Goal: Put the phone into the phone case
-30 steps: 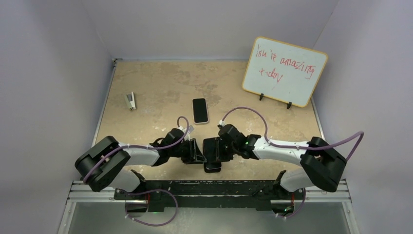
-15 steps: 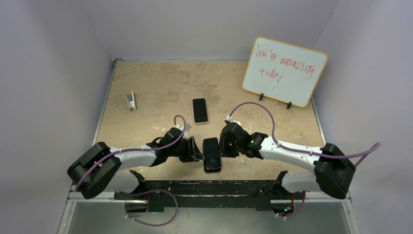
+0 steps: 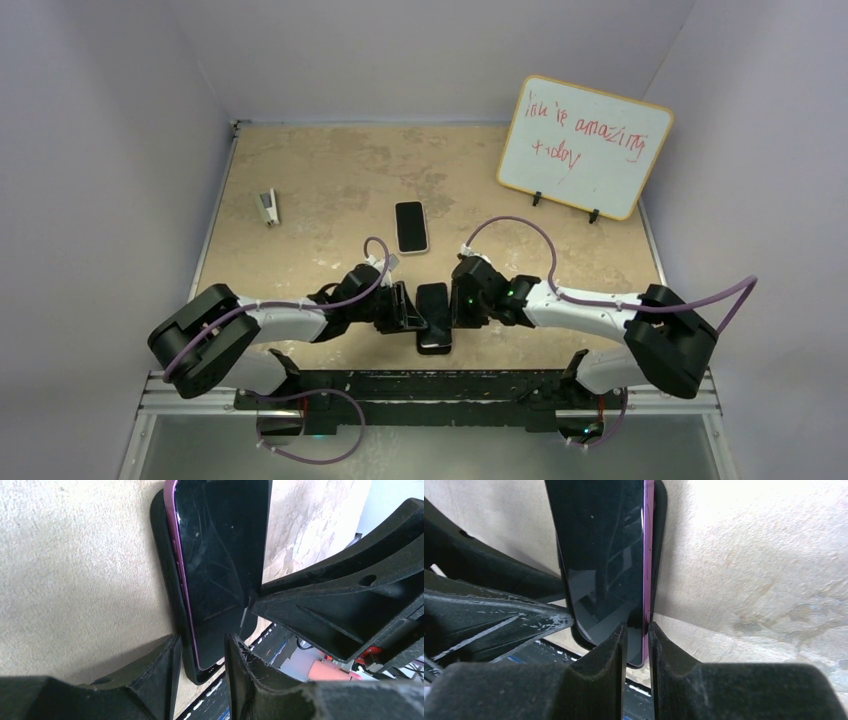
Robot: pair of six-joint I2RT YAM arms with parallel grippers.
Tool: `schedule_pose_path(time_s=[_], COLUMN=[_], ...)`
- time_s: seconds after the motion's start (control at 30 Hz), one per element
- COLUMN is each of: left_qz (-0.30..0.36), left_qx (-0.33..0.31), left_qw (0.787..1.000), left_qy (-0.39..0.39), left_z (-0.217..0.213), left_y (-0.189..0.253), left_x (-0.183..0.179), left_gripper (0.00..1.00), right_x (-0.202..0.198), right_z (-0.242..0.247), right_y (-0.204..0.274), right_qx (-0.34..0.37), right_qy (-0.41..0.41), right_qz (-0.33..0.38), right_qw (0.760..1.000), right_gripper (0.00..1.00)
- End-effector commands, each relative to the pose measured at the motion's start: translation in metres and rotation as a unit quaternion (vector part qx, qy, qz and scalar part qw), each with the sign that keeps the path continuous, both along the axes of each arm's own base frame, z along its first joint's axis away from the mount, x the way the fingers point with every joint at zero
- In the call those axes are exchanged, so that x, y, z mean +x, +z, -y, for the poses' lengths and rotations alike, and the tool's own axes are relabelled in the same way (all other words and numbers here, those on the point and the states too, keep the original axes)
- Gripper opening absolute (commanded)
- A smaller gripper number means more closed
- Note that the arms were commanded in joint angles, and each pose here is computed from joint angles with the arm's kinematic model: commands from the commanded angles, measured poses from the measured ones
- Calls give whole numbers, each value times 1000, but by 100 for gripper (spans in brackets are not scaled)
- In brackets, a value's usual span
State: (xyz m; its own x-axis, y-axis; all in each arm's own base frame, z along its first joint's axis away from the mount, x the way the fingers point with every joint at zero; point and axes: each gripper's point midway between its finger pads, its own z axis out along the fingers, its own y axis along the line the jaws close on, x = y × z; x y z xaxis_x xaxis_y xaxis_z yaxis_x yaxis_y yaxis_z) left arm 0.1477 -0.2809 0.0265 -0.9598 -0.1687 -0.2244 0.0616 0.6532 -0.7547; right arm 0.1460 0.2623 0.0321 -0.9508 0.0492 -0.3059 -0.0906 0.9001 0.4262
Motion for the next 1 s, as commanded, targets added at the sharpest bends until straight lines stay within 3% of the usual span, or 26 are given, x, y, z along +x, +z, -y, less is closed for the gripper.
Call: schedule_pose_path(time_s=[0.0, 0.2, 0.33, 0.63, 0.97], left_qz=[15, 15, 15, 28, 3], left_qx=[-24, -29, -25, 15, 34], left_qw=[1000, 999, 1000, 999, 998], left_qy=[4, -1, 0, 28, 46], left_z=[12, 17, 17, 2, -3], left_y=[10, 12, 13, 23, 13], left_x=[6, 4, 4, 14, 27], left_gripper=[38, 36, 35, 36, 37], right_x=[-7, -22, -15, 6, 22], right_z=[-21, -37, -27, 5, -4], right_y=[10, 13, 5, 41, 36], right_qx=[54, 118, 87, 64, 100], right_qy=[24, 30, 7, -48, -69], right_qz=[-8, -37, -28, 59, 80], right_qw=[998, 992, 996, 995, 989], right_gripper=[22, 19, 21, 51, 68])
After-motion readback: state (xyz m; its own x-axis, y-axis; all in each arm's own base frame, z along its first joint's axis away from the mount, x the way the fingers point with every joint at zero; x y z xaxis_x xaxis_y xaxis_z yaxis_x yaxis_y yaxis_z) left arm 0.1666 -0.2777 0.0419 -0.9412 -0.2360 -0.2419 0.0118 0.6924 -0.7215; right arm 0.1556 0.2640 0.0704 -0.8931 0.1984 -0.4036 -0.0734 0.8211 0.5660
